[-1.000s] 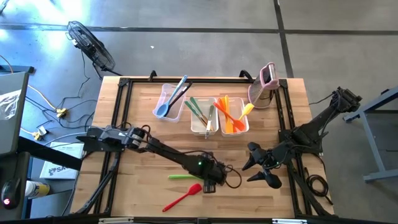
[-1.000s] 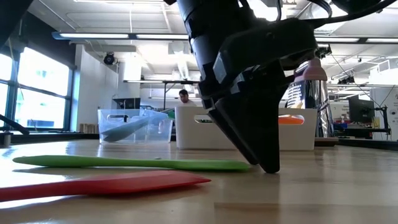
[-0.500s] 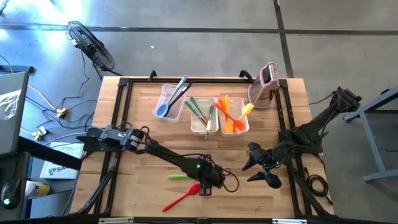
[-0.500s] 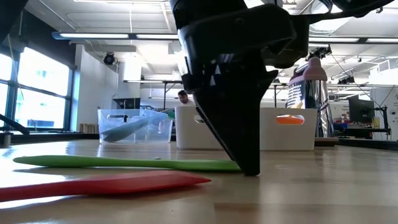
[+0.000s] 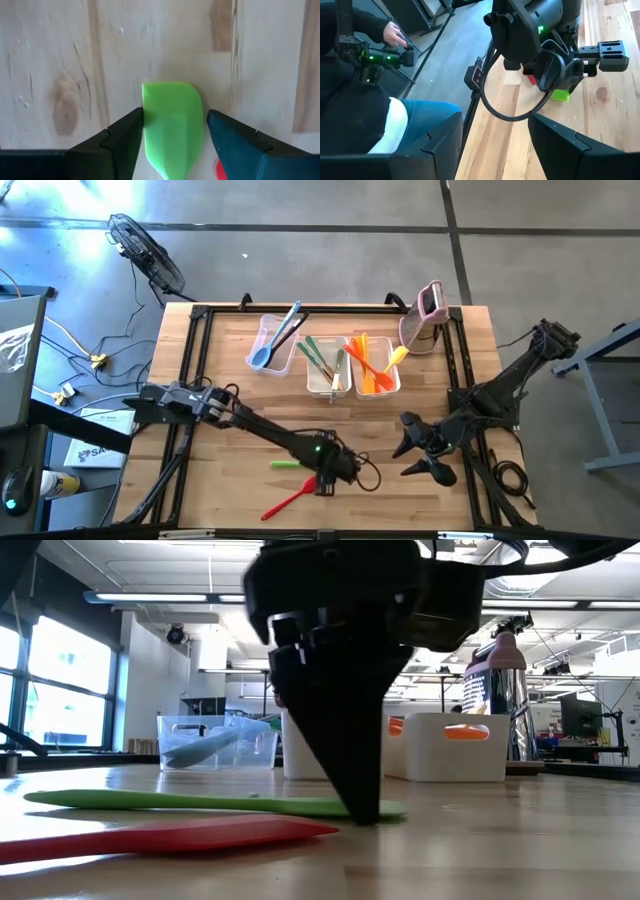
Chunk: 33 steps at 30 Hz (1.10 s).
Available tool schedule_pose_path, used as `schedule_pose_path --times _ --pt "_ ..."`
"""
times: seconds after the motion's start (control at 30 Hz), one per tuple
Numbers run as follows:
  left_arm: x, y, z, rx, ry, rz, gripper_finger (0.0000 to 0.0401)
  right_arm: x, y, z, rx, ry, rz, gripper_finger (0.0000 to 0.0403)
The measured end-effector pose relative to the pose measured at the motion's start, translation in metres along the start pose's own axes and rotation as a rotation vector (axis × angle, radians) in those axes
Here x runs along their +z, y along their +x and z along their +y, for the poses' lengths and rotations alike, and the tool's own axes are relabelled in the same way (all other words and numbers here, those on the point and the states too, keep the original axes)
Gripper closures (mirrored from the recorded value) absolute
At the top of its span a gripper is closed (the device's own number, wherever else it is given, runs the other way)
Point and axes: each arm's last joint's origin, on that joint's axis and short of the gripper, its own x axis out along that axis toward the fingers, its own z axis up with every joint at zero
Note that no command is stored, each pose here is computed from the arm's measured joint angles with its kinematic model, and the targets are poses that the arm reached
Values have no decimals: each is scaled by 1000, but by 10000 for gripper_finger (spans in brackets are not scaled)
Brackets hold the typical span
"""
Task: Pick & Place Kitchen Items
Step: Put the green spatula into the right white bin
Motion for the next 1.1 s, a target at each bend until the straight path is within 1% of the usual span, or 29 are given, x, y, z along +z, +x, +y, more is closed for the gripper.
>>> schedule_pose_path --times 0.23,0.33,0.43,0.7,0.8,0.97,1.1 --pt "-4 0 -3 6 31 21 178 -2 0 4 14 -6 8 185" --pt "-5 -1 -3 7 33 29 188 -3 -1 5 9 -11 4 185" --pt "-6 -2 -3 -3 38 46 211 -5 -1 8 11 -17 4 185" --pt "-9 -5 -3 -17 31 80 301 -6 -1 10 20 -20 9 185" --pt "-9 -5 -2 -9 31 81 323 -6 -1 10 20 -2 9 185" --pt "-9 -5 -2 11 31 76 327 -6 -1 10 20 -1 9 185" --pt "-8 -9 -3 64 7 55 327 -6 -1 10 20 -1 9 185"
